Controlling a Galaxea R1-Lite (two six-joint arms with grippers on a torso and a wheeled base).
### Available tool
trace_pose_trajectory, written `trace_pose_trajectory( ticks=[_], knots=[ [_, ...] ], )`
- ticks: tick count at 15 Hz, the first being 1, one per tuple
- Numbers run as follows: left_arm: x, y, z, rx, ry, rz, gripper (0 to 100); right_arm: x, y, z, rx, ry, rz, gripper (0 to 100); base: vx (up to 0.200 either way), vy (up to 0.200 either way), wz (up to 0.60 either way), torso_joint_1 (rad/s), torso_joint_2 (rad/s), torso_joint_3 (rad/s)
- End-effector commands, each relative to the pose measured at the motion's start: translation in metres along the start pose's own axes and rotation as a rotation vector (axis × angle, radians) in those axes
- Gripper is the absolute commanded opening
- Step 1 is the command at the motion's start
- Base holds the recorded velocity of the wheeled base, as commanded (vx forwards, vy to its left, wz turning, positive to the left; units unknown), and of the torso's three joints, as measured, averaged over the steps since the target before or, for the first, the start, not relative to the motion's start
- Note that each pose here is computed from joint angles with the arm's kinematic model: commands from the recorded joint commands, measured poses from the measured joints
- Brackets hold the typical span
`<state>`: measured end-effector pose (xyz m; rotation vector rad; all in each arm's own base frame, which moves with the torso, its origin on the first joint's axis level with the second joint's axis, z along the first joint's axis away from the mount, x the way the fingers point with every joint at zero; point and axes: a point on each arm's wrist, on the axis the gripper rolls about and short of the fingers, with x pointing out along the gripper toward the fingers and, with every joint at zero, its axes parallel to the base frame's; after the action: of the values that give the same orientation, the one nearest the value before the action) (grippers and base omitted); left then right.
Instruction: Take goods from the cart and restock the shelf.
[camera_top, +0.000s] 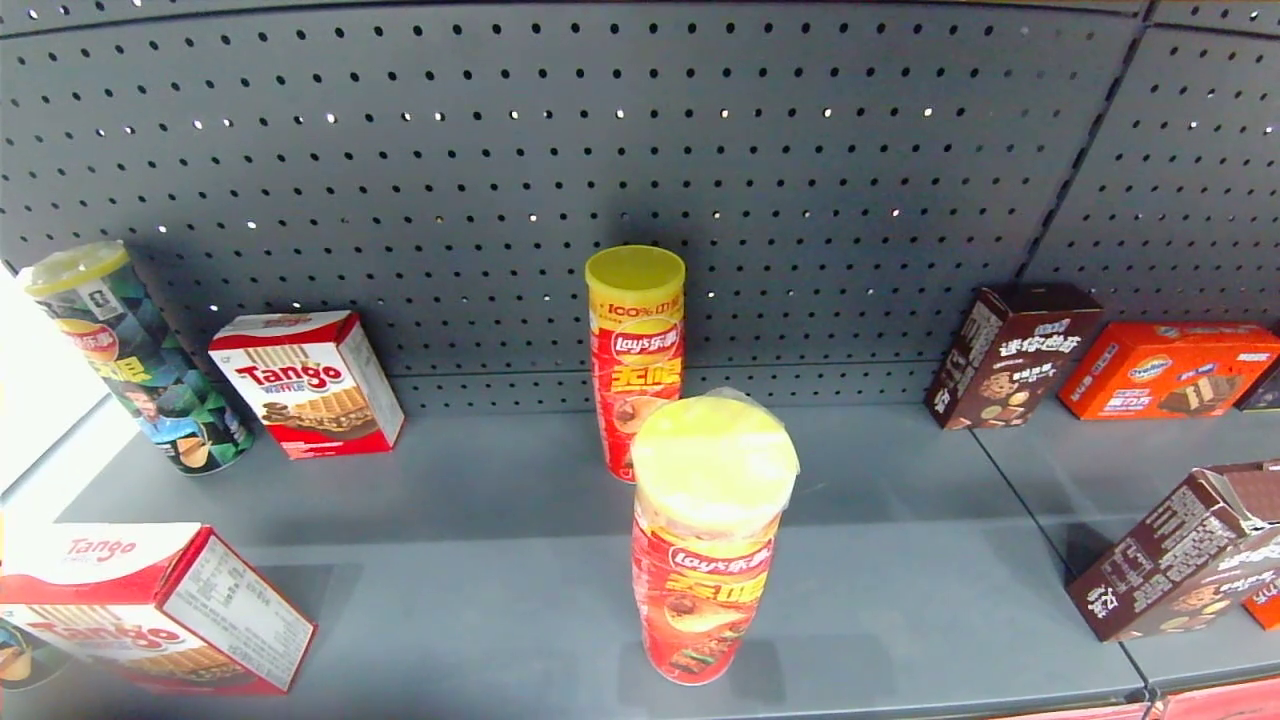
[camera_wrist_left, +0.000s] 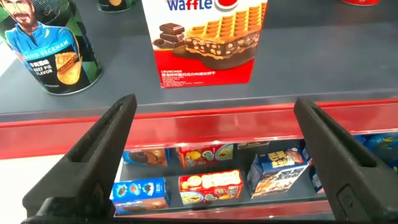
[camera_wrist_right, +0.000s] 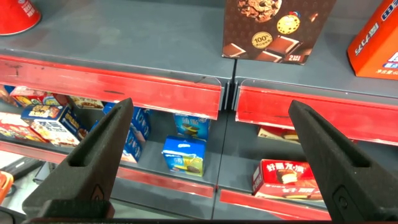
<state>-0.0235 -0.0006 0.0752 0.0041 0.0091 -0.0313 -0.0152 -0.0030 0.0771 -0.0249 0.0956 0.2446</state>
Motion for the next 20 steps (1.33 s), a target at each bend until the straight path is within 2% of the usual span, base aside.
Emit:
trace_pose_trajectory(
  ticks=[1, 3, 4, 5, 20],
  knots=[
    [0.0002, 0.0000, 0.0003, 0.000, 0.002, 0.001, 100, 0.0003, 0.0010, 0.0000, 0.006, 0.004, -0.064, 100, 0.000, 0.000, 0.00, 0.000, 0.00, 0.000],
    [0.0002, 0.0000, 0.0003, 0.002, 0.002, -0.001, 100, 0.0001, 0.0043, -0.0002, 0.025, -0.005, -0.269, 100, 0.000, 0.000, 0.00, 0.000, 0.00, 0.000],
    [0.0002, 0.0000, 0.0003, -0.001, 0.002, 0.001, 100, -0.0016, 0.0045, -0.0006, 0.020, -0.028, -0.251, 100, 0.000, 0.000, 0.00, 0.000, 0.00, 0.000],
    [0.0002, 0.0000, 0.0003, -0.003, 0.002, 0.002, 100, -0.0063, 0.0054, -0.0022, 0.009, -0.094, -0.233, 100, 0.000, 0.000, 0.00, 0.000, 0.00, 0.000],
    [0.0003, -0.0001, 0.0000, 0.003, 0.002, -0.006, 100, -0.0060, 0.0055, -0.0023, 0.010, -0.089, -0.236, 100, -0.013, 0.000, 0.00, 0.000, 0.00, 0.000]
  ],
)
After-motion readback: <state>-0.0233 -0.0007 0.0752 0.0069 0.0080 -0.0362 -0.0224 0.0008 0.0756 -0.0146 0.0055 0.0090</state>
